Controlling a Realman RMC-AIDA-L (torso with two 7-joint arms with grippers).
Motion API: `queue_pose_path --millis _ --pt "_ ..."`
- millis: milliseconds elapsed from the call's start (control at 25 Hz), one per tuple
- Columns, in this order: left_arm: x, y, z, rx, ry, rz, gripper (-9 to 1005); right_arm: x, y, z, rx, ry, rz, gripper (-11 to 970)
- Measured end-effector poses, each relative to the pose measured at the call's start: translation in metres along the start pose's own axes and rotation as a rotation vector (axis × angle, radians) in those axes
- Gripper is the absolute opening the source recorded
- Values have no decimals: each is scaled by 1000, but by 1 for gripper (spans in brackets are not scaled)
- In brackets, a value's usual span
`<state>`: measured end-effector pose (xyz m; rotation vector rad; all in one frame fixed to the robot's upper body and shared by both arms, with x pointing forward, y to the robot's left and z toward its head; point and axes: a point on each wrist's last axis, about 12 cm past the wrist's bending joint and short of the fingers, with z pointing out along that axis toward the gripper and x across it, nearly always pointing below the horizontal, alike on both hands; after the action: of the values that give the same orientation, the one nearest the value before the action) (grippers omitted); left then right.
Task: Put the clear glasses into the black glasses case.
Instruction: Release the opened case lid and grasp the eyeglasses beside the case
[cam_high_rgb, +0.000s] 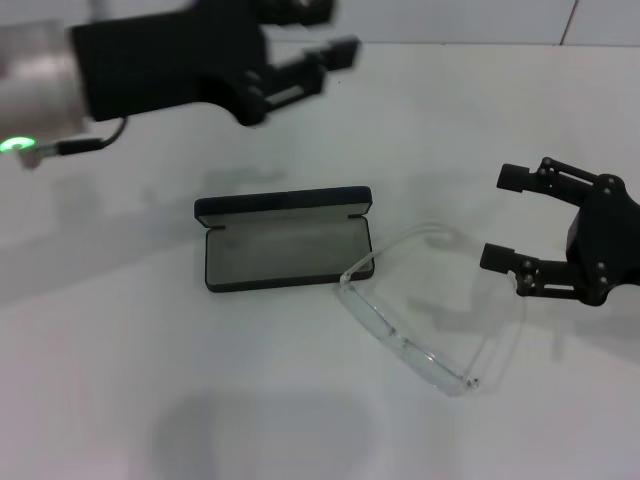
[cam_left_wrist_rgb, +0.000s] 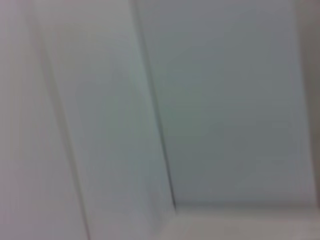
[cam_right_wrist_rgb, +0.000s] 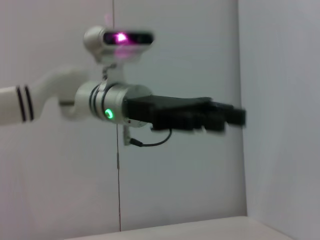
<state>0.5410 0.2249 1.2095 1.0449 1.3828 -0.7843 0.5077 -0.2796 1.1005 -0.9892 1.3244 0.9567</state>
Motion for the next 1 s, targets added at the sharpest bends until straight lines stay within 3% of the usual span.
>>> queue_pose_path --millis 160,360,480,680,880,1000 --pt "20 -3 -29 -27 -109 -111 446 -7 -6 0 -7 9 48 860" --pt "45 -30 -55 46 -185 -39 559 -36 -25 -2 -34 75 148 859" --pt "64 -40 -65 36 -191 -74 638 -63 -38 0 -47 168 239 858" --pt "91 -49 -85 -38 -199 -126 704 -116 -57 24 -47 527 370 857" --pt "101 -57 -94 -68 -220 -123 712 -161 -59 66 12 909 348 856" --pt "104 -58 -94 -71 -218 -123 712 -178 -56 96 -20 1051 351 856"
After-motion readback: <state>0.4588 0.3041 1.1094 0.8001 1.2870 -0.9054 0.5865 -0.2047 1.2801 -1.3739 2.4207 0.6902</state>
